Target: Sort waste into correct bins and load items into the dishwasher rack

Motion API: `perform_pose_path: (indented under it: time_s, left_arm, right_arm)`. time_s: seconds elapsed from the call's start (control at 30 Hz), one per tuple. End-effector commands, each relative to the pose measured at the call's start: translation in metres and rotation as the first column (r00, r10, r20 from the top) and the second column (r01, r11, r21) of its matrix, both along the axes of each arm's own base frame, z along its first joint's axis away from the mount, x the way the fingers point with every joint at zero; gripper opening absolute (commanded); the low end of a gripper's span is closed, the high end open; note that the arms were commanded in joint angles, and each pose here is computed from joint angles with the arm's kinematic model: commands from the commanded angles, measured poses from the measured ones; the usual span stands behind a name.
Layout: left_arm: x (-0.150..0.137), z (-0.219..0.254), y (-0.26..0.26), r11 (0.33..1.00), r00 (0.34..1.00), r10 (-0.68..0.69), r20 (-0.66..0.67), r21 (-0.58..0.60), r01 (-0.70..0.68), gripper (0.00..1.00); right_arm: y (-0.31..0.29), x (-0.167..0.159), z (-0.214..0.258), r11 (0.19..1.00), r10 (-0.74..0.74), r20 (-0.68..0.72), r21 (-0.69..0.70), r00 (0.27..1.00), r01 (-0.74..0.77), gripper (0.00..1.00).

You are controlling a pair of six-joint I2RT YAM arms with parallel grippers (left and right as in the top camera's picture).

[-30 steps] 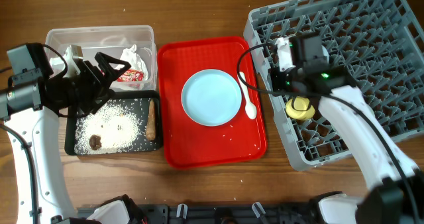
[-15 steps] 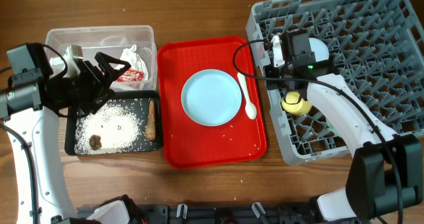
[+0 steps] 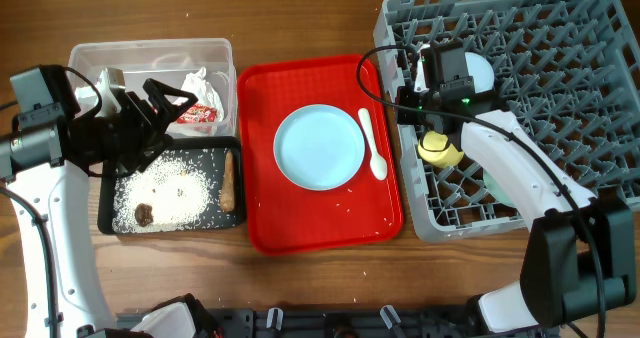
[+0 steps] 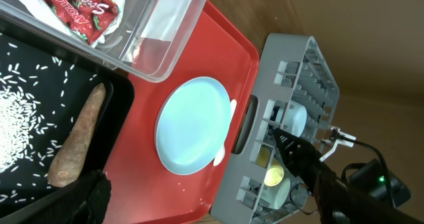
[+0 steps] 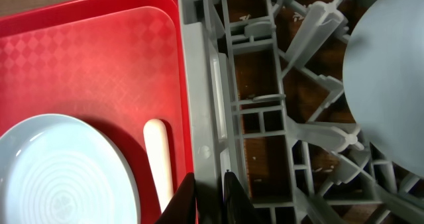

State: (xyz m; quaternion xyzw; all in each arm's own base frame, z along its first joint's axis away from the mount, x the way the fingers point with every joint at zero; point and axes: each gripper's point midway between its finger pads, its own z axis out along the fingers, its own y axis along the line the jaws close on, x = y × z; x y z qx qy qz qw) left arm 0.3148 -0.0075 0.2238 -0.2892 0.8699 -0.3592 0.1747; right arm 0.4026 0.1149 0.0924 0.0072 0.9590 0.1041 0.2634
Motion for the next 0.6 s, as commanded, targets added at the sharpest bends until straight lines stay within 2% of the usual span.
perform_pose_path:
  time_s: [0.0,0.03,0.13,0.17,0.27,0.37,0.57]
  left_arm:
    - [0.0,0.008,0.002,1.0,0.999,-0.003,0.032,0.015,0.003,1.0]
    - [0.0,0.008,0.002,1.0,0.999,-0.003,0.032,0.015,0.002,1.0]
    - [0.0,0.008,0.002,1.0,0.999,-0.003,0.032,0.015,0.002,1.0]
    - [0.0,0.008,0.002,1.0,0.999,-0.003,0.032,0.015,0.002,1.0]
    - [0.0,0.008,0.002,1.0,0.999,-0.003,0.032,0.015,0.002,1.0]
    - [0.0,0.008,0.002,1.0,0.999,-0.003,0.032,0.015,0.002,1.0]
    - [0.0,0.008,0.002,1.0,0.999,-0.003,0.032,0.015,0.002,1.0]
  right_arm:
    - [0.01,0.006,0.019,0.989,-0.088,0.012,0.118,0.996,0.086,0.12]
    - [0.01,0.006,0.02,0.99,-0.083,0.017,0.115,0.996,0.081,0.23]
    - [0.006,0.012,0.027,0.995,-0.06,0.058,0.079,0.996,0.055,0.36]
    - [0.006,0.015,0.038,0.996,-0.058,0.077,0.075,0.995,0.052,0.38]
    - [0.018,0.017,0.075,0.995,0.005,0.141,0.101,0.99,-0.019,0.38]
    - [0.049,0.004,0.109,0.975,0.12,0.206,0.158,0.971,-0.154,0.38]
    - [0.123,-0.04,0.109,0.917,0.327,0.196,0.172,0.925,-0.36,0.38]
